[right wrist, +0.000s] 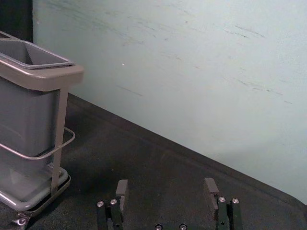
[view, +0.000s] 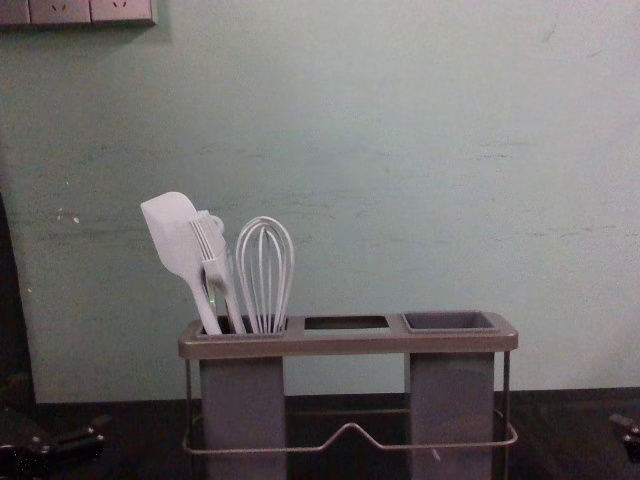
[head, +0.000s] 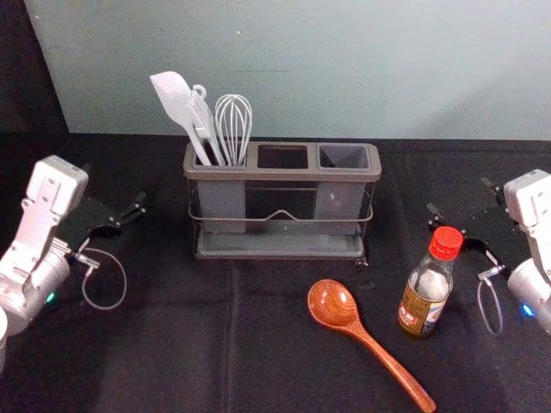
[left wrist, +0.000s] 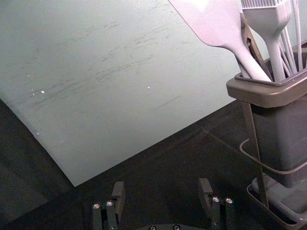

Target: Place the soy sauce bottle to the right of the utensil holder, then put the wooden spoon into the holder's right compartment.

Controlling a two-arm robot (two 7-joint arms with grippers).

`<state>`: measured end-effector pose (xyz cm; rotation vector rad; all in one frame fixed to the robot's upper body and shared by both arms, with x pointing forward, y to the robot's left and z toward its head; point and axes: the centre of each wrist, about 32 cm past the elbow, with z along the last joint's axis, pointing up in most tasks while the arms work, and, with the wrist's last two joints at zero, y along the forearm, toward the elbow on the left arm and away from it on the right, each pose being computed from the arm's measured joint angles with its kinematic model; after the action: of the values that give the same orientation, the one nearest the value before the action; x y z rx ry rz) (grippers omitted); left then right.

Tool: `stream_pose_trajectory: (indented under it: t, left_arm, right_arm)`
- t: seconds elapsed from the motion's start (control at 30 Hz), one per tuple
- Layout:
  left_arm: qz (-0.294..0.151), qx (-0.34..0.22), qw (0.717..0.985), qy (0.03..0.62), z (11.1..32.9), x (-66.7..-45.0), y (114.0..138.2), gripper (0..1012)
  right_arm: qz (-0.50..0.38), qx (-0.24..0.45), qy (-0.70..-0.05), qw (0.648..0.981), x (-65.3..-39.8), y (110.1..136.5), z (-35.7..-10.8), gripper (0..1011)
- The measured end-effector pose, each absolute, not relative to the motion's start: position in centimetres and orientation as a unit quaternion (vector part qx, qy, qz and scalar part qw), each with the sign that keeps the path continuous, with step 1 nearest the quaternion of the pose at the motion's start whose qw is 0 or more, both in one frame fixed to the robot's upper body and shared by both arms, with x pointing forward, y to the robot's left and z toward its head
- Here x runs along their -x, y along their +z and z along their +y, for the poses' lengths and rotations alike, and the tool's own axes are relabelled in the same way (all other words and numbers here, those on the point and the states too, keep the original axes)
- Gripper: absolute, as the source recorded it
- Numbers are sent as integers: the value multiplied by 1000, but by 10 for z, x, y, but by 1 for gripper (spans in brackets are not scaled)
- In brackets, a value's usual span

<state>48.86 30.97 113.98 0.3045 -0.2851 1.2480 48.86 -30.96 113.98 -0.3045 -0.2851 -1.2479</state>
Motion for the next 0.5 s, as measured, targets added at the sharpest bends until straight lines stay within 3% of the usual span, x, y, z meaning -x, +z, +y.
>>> stream_pose_trajectory:
  t: [0.5]
  left_arm:
    - [-132, -141, 791, 580, 310, -489, 1140, 1005]
  right_arm:
    - [-132, 141, -580, 791, -489, 1140, -310, 1002]
